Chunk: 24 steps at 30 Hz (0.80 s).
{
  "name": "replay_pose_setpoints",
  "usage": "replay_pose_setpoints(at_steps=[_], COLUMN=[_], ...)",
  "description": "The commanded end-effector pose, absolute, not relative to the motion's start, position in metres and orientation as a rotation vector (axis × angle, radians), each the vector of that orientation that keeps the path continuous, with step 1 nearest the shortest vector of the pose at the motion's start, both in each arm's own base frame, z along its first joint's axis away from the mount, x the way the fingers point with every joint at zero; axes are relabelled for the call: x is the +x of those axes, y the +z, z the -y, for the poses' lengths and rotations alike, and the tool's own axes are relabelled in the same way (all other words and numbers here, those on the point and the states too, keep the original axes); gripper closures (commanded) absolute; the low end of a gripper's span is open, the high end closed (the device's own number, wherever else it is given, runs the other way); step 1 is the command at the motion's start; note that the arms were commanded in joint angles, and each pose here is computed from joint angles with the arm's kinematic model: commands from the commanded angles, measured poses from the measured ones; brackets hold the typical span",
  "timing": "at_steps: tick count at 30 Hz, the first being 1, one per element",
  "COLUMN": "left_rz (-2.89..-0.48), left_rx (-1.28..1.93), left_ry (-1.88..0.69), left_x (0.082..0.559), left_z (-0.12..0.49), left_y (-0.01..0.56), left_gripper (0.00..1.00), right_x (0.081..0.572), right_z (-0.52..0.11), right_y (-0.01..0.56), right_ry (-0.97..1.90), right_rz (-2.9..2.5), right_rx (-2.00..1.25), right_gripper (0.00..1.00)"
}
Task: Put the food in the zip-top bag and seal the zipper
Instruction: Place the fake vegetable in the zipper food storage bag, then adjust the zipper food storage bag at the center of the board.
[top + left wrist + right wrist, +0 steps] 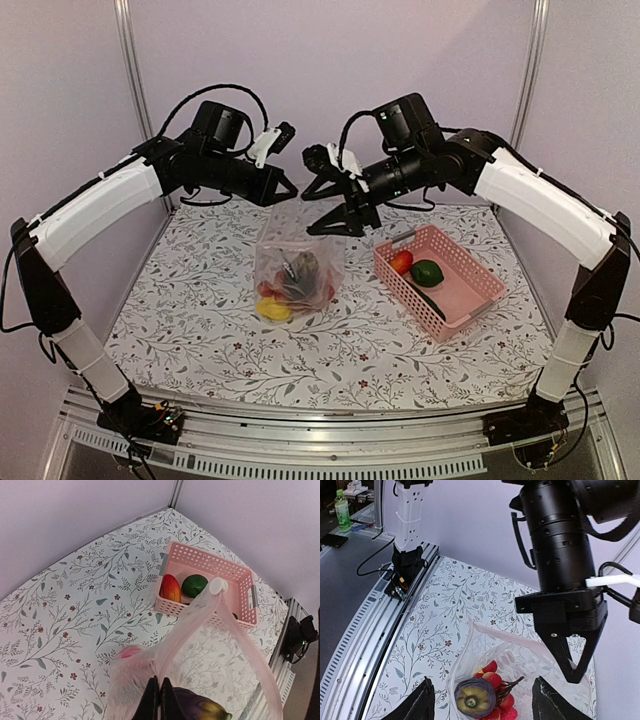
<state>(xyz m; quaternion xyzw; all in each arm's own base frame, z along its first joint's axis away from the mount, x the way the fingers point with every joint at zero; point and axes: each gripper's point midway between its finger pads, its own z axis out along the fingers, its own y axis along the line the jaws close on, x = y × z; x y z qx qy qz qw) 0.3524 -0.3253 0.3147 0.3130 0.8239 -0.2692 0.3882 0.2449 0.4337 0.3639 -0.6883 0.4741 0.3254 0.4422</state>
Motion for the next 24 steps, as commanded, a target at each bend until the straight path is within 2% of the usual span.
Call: replay_pose_setpoints(at_steps=[1, 8, 11, 15, 19, 20, 24], left_rz=[-2.038, -2.057, -2.064, -2.090, -2.152, -2.169, -2.228], left_rx=[0.781, 0.783, 0.781, 0.787, 0.778, 0.776, 0.771], left_ry=[-0.718, -0.727, -0.724, -0.713, -0.693, -0.687, -0.672], left_x=[0.349, 0.343, 0.341, 0.339, 0.336, 0.334, 0.324], left_z=[0.321, 0.319, 0.317, 0.314, 0.310, 0.308, 0.301], left_y=[0.338, 0.337, 0.338, 0.335, 0.327, 0.326, 0.318], left_gripper=[1.00, 1.00, 0.96, 0.91, 0.82, 0.81, 0.79], right_x=[0.233, 0.234, 0.237, 0.239, 0.240, 0.241, 0.240], right_z=[-0.431, -0.428, -0.423, -0.420, -0.425, -0.427, -0.433], right_y=[0.326, 0.308, 0.296, 0.285, 0.279, 0.282, 0.299], right_ry=[0.628, 0.487, 0.430, 0.398, 0.375, 0.371, 0.376], right_rz=[-1.225, -1.244, -1.257, -1.265, -1.259, -1.254, -1.217], right_rx=[-1.849, -1.910, -1.938, -1.970, -1.990, -1.981, -1.941], right_gripper=[0.35, 0.40, 0.44, 0.56, 0.83, 0.87, 0.94])
